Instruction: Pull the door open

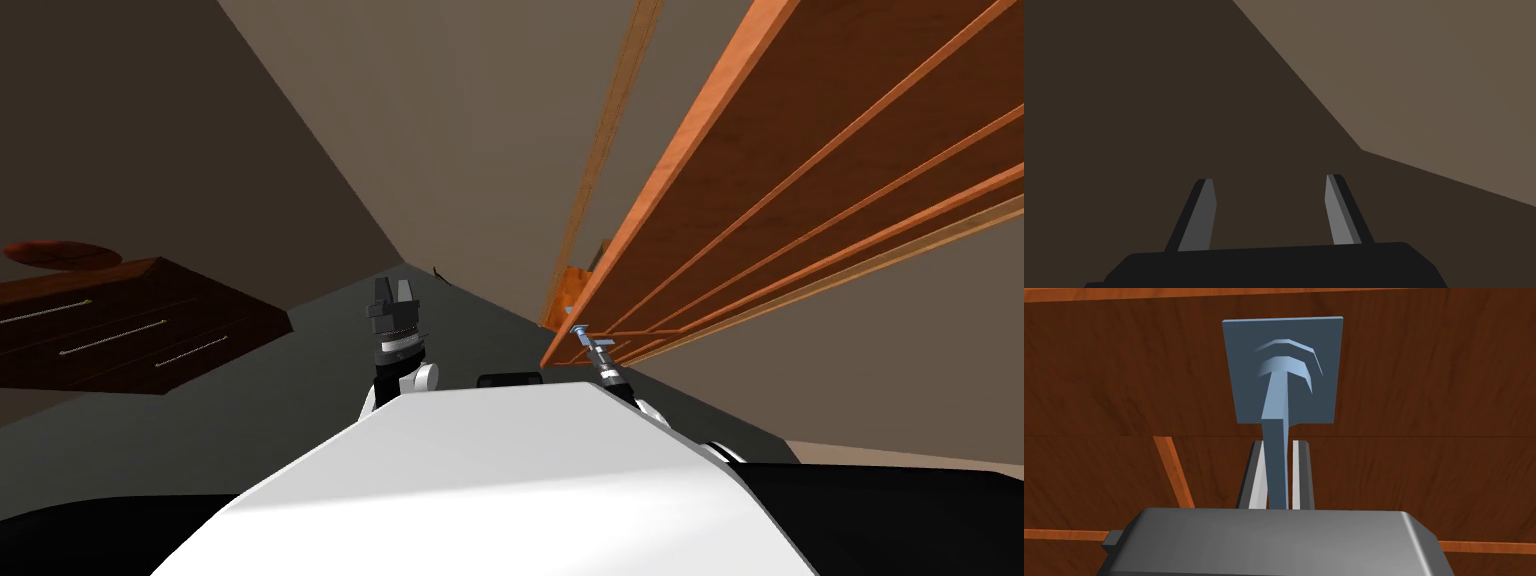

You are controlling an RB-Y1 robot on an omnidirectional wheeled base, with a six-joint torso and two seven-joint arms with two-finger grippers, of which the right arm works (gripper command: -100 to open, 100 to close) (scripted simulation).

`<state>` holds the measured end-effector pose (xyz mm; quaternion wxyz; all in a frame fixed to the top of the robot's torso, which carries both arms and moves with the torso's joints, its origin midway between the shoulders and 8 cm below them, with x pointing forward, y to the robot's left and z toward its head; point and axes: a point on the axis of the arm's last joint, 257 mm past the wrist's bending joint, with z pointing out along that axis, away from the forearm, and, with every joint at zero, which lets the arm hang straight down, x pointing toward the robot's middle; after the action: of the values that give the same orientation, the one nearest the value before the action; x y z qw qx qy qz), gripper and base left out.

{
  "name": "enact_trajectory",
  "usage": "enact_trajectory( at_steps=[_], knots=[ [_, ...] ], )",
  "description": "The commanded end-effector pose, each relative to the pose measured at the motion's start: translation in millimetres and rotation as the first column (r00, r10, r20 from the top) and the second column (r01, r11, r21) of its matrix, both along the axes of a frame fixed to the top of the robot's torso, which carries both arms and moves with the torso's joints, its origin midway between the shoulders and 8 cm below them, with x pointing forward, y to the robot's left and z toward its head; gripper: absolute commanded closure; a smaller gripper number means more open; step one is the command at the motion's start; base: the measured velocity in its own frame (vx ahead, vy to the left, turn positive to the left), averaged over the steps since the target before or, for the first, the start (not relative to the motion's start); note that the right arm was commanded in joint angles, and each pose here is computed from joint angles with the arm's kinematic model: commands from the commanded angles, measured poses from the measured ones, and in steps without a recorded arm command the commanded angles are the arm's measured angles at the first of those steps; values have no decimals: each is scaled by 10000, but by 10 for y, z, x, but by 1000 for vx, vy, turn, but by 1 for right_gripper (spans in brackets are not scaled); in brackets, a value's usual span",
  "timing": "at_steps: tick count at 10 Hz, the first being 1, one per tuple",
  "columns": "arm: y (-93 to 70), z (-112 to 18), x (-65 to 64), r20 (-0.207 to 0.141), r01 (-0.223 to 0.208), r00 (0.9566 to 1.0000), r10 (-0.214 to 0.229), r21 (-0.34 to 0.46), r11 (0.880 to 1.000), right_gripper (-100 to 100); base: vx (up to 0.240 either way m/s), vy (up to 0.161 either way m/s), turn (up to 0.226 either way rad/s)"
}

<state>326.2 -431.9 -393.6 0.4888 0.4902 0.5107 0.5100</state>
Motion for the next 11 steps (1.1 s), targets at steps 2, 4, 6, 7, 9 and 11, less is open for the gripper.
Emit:
enact_trajectory(
  at_steps=[2, 4, 6, 7, 9, 11],
  knots=[
    [-30, 6, -67, 21, -68, 10000, 68, -14, 10000, 100, -135, -37, 43],
    [-9, -25, -112, -56, -115, 9999, 115, 4, 9999, 100, -62, -6, 35],
    [-23, -23, -175, -46, -174, 9998, 174, 8, 9998, 100, -173, -72, 184],
    [-29, -20, -197, -38, -197, 9998, 197, 6, 9998, 100, -198, -73, 185],
    [-42, -12, -244, -22, -248, 9997, 248, 3, 9997, 100, -215, -86, 171],
    [-56, -4, -293, -6, -301, 9995, 301, -1, 9995, 100, -219, -70, 196]
  ],
)
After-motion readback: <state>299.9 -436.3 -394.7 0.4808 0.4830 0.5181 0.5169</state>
